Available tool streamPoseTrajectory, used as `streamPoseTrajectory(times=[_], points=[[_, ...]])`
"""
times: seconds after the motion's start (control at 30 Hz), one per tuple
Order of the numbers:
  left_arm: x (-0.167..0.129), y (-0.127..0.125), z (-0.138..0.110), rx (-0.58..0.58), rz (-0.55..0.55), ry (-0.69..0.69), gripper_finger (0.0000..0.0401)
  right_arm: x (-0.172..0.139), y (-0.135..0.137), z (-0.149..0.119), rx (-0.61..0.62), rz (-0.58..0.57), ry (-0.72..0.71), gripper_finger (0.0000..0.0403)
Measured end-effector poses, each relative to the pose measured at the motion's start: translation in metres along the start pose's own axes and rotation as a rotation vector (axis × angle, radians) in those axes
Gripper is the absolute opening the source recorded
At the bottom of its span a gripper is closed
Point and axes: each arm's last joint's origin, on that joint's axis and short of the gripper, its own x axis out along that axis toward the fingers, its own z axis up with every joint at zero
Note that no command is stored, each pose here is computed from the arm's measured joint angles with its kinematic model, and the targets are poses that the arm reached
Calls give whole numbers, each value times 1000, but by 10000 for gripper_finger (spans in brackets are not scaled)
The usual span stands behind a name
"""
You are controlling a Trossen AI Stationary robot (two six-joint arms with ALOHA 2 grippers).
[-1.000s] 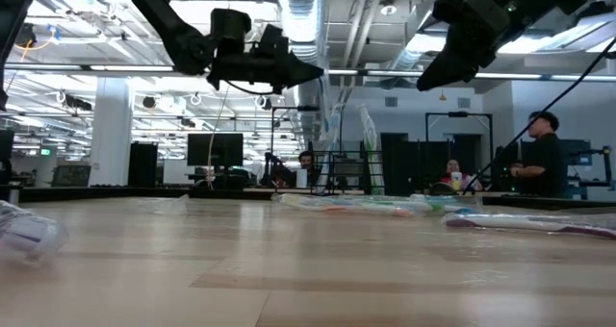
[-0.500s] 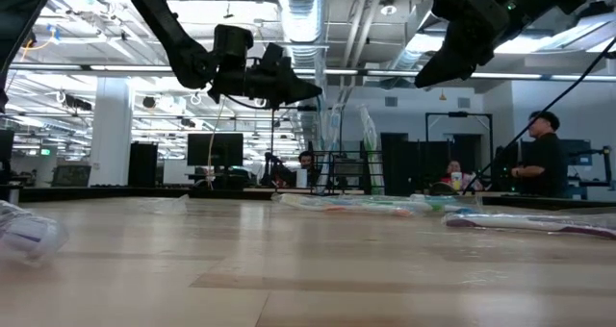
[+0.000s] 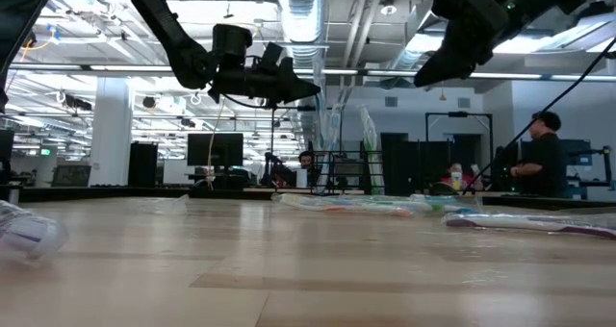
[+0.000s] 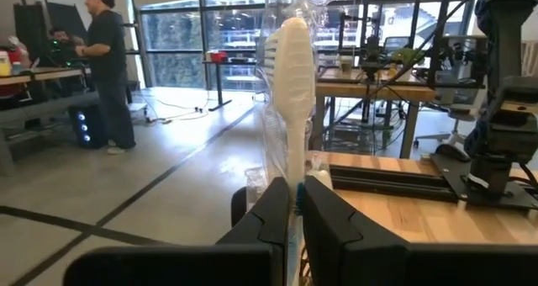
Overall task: Pick & Place toothbrushing station
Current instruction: Put the blue toothbrush into the mesh organizer
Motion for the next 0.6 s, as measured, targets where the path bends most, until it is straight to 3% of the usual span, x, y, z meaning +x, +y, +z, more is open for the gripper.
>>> streamPoseTrajectory(times=[0.23,0.6], points=[[1,0,-1,-19,26,-7,8,0,0,1,-8,1,-15,87],[8,2,-22,-75,36,-7,8,0,0,1,-15,1,-14,87]])
